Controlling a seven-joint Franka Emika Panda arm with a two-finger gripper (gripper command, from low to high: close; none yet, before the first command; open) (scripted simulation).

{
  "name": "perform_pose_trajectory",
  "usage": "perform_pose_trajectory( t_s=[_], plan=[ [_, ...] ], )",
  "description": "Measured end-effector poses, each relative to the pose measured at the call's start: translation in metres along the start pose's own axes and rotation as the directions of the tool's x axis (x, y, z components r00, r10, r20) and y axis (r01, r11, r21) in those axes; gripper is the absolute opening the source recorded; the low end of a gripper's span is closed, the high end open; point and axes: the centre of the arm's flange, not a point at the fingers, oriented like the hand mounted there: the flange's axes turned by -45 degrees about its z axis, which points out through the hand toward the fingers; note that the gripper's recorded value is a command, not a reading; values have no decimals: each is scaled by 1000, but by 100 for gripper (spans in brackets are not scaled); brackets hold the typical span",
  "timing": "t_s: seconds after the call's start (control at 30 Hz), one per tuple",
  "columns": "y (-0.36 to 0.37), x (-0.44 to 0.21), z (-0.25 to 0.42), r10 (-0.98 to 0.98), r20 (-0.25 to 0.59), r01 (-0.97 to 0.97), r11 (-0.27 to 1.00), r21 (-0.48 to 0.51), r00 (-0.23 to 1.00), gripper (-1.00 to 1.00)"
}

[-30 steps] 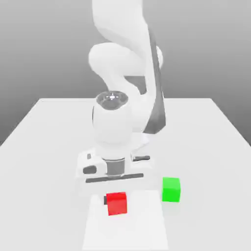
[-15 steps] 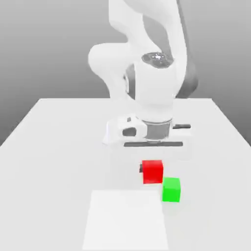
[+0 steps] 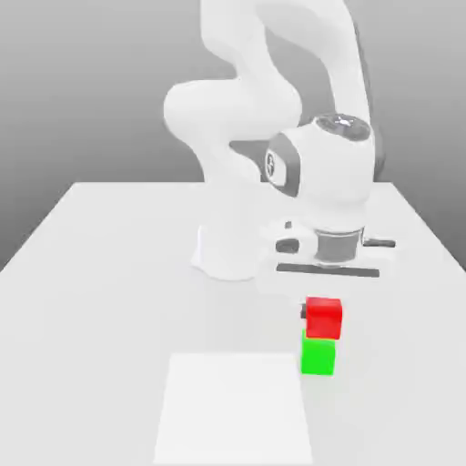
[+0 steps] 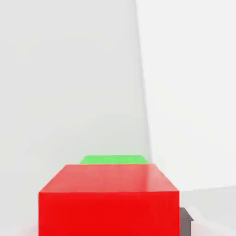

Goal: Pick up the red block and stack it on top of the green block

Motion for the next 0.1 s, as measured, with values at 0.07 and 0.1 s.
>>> perform_pose_trajectory(
  t_s=[0.07,0.1],
  plan=[
    [1,-1,6,1,2,-1,1000,3,1000,100],
    [1,-1,6,1,2,-1,1000,3,1000,100]
  ],
)
